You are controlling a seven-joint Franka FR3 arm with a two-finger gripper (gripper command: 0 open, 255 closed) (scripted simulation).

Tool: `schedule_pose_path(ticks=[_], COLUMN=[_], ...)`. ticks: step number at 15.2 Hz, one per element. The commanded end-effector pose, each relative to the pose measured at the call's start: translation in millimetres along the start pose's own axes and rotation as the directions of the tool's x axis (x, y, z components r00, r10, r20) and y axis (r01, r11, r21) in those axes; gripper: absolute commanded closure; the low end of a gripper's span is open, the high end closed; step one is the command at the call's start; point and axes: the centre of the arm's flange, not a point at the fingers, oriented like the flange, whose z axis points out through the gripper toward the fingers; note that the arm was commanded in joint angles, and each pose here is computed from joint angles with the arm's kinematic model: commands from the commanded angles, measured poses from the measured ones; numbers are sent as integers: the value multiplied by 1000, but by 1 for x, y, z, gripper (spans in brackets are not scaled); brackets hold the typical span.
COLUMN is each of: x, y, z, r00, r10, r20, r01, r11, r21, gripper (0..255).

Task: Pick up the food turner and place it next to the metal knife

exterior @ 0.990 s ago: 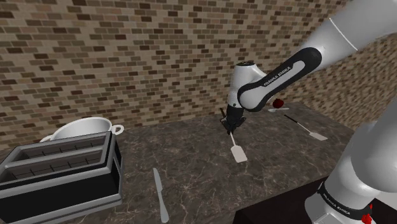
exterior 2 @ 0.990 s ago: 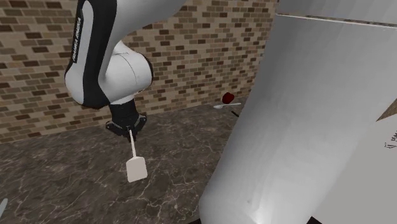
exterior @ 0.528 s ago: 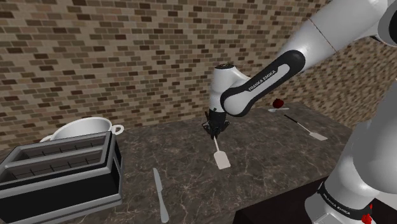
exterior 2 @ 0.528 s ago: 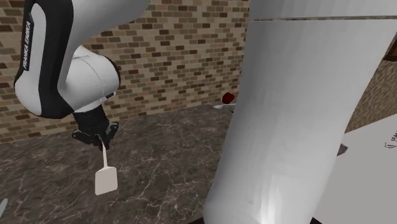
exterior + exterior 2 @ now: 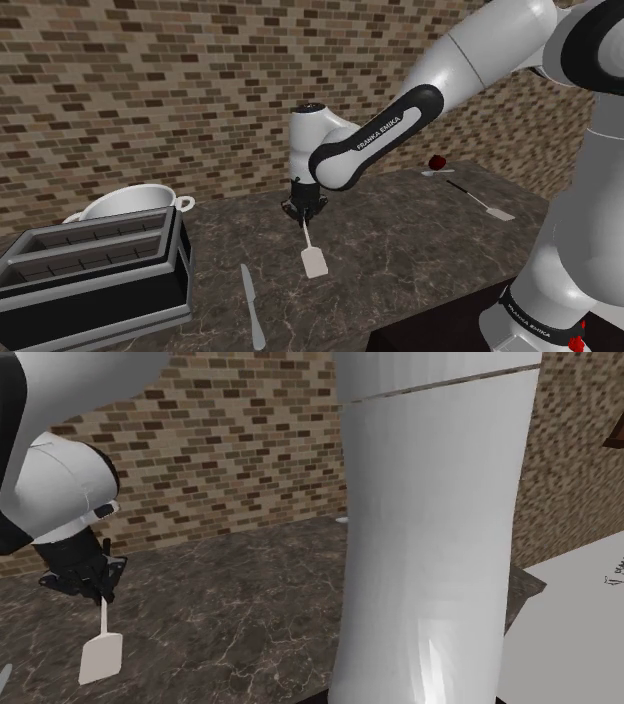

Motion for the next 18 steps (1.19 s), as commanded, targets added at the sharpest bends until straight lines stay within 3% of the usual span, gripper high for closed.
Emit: schedule_pose_path(ticks=[1, 4, 18], x=[-4, -7, -12], y=[-24, -59, -59], z=[0, -1, 73], r00=[1000, 1000, 1000], r10=[2, 2, 2], r20=[0, 0, 0], r01=[-2, -2, -2], r11=[1000, 1000, 1000], r21=[0, 0, 0], gripper=[255, 255, 255])
